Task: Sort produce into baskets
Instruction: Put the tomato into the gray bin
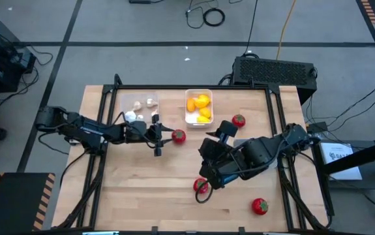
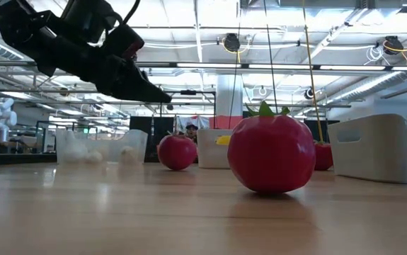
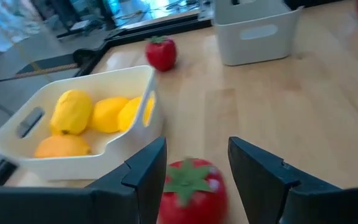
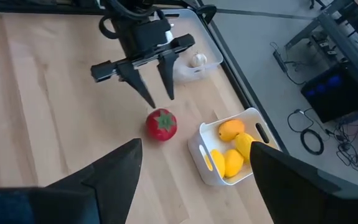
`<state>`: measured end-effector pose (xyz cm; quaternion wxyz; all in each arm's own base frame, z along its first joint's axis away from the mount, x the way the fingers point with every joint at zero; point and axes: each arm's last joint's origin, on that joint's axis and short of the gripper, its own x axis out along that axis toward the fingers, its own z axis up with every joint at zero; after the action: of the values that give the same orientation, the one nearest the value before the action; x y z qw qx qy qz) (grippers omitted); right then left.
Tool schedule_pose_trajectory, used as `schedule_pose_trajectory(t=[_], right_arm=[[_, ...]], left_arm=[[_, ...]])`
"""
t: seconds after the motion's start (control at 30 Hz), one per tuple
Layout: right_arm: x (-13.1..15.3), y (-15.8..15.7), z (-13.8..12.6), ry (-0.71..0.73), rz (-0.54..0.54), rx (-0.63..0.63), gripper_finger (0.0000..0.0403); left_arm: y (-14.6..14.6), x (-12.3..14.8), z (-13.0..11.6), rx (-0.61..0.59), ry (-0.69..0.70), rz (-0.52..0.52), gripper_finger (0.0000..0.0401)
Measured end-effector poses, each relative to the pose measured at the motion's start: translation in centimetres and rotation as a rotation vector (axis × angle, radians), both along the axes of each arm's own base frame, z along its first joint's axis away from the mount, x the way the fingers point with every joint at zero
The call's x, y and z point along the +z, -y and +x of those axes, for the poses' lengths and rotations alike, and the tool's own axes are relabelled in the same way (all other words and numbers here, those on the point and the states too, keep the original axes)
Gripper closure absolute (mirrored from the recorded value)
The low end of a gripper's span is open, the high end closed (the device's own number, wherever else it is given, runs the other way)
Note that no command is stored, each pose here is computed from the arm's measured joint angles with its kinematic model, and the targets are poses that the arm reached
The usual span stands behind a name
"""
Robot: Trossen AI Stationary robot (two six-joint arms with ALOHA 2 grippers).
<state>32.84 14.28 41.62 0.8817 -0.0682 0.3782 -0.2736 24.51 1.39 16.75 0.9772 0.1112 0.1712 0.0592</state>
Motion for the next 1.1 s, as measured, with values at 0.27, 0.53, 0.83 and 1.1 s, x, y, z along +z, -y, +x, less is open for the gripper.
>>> schedule_pose_trajectory(t=[0.27, 0.53, 0.83, 1.1], right_arm=[[0.0, 0.0, 0.0, -0.003, -0.003, 0.002, 0.0115], [0.0, 0.1, 0.0, -0.004, -0.003, 0.002, 0.0115], [0.0, 0.6, 0.3, -0.007, -0.004, -0.012, 0.0115], [0.0, 1.1, 0.4, -0.008, -0.002, -0.024, 0.0115]], left_arm=[[-0.2, 0.0, 0.0, 0.083, 0.007, 0.000, 0.0214], [-0.5, 0.1, -0.1, 0.193, 0.023, -0.016, 0.0102], [-0.5, 0.1, -0.1, 0.204, 0.038, -0.065, 0.0006], [-0.8, -1.3, 0.5, 0.180, -0.023, -0.078, 0.0012]])
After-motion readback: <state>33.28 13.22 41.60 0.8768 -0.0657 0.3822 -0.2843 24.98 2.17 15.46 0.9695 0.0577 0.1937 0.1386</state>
